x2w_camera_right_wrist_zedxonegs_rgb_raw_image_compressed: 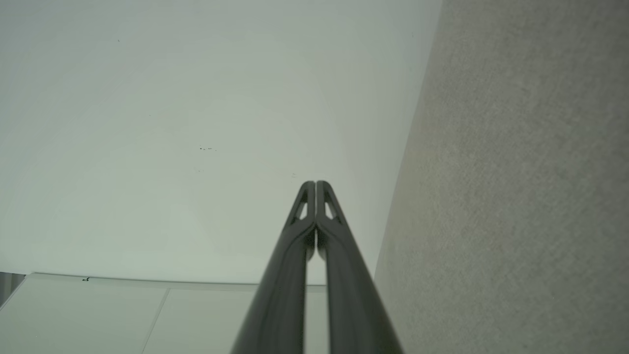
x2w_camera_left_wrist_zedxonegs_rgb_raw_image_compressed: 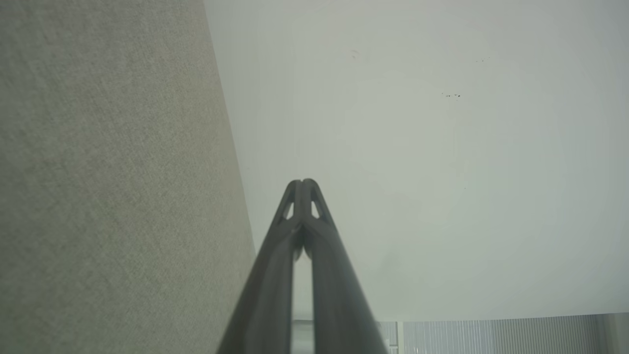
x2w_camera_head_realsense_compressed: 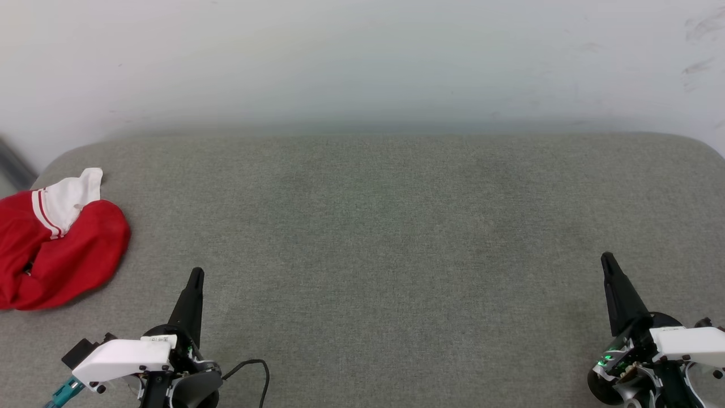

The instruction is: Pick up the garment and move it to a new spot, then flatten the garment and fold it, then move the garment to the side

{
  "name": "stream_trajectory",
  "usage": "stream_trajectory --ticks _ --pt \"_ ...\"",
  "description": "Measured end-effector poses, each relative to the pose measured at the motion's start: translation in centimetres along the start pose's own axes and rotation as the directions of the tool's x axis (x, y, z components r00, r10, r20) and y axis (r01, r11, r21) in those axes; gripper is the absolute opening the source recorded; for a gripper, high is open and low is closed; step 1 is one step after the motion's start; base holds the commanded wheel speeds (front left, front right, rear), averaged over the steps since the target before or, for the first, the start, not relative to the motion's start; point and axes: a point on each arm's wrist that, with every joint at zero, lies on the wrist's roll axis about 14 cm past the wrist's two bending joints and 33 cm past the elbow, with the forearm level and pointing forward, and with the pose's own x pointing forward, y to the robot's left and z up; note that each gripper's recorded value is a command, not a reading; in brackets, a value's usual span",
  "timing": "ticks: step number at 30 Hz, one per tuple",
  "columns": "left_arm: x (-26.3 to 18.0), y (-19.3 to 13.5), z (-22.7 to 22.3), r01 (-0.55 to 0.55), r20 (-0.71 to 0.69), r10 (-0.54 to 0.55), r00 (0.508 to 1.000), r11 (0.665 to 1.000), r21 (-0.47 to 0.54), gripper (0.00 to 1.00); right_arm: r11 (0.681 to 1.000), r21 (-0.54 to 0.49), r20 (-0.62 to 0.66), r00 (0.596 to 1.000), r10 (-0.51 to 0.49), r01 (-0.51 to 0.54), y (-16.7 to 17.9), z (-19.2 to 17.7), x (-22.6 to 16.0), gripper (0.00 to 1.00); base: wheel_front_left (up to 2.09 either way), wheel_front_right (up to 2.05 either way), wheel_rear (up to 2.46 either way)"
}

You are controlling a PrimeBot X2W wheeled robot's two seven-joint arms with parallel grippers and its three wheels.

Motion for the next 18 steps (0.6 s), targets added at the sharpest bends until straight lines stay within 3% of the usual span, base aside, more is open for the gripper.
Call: stream_trajectory --ticks 18 --pt "0.00 0.00 0.00 0.000 0.000 0.000 1.000 1.000 0.000 0.00 1.000 0.000 0.000 1.000 0.000 0.000 0.00 0.00 0.00 0.00 0.00 0.00 0.00"
